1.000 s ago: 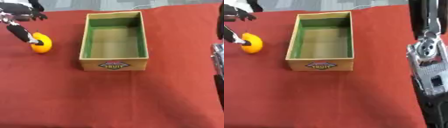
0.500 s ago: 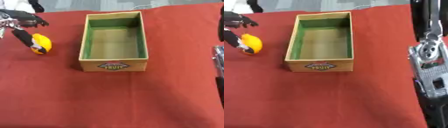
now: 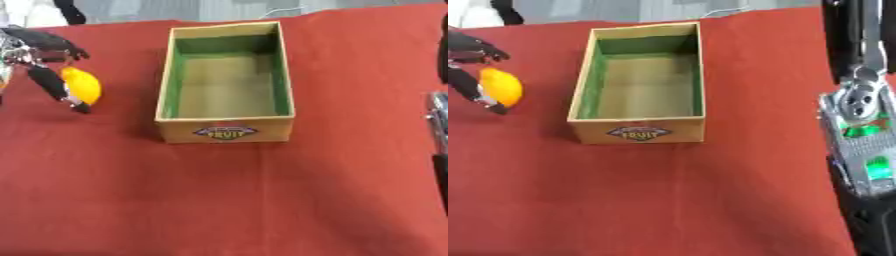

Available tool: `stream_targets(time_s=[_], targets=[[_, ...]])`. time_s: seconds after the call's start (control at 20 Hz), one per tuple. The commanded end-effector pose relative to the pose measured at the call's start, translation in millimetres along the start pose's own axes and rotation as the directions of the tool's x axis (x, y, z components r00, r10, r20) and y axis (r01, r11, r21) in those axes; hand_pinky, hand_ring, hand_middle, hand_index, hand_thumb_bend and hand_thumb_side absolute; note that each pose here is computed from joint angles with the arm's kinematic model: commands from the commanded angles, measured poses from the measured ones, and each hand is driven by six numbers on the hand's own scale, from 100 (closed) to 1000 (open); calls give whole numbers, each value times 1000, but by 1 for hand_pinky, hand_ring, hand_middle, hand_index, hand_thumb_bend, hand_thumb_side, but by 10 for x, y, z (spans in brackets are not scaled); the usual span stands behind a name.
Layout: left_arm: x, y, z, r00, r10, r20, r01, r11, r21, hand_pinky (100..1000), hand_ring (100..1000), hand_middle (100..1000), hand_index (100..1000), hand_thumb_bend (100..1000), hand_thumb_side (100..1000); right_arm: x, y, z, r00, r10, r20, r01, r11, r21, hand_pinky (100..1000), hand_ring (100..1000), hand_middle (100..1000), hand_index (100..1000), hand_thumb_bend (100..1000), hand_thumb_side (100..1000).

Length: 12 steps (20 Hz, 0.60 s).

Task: Pick up objects on the table and place them in the box.

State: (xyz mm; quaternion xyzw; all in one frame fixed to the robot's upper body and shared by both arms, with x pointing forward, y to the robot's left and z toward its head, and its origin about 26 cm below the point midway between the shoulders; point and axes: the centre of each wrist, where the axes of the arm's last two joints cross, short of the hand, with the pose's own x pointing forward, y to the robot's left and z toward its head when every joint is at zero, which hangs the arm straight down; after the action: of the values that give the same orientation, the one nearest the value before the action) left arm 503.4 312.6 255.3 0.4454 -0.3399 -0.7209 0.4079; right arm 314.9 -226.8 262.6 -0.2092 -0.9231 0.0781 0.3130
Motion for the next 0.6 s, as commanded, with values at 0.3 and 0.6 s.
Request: stream_targets(time_s=[0.3, 0.6], targets=[[-189, 1, 61, 993, 69, -93, -64, 996, 56, 684, 809, 861, 1000, 792, 661, 81, -52, -54, 999, 3, 42, -4, 1000, 3, 796, 727, 539, 824, 100, 1000], [-208, -61, 40, 984, 121, -131, -113, 991, 73, 676, 799, 850, 1000, 760, 660, 92, -55, -69, 999, 5, 47, -6, 1000, 7, 797, 728, 539, 825, 100, 1000]])
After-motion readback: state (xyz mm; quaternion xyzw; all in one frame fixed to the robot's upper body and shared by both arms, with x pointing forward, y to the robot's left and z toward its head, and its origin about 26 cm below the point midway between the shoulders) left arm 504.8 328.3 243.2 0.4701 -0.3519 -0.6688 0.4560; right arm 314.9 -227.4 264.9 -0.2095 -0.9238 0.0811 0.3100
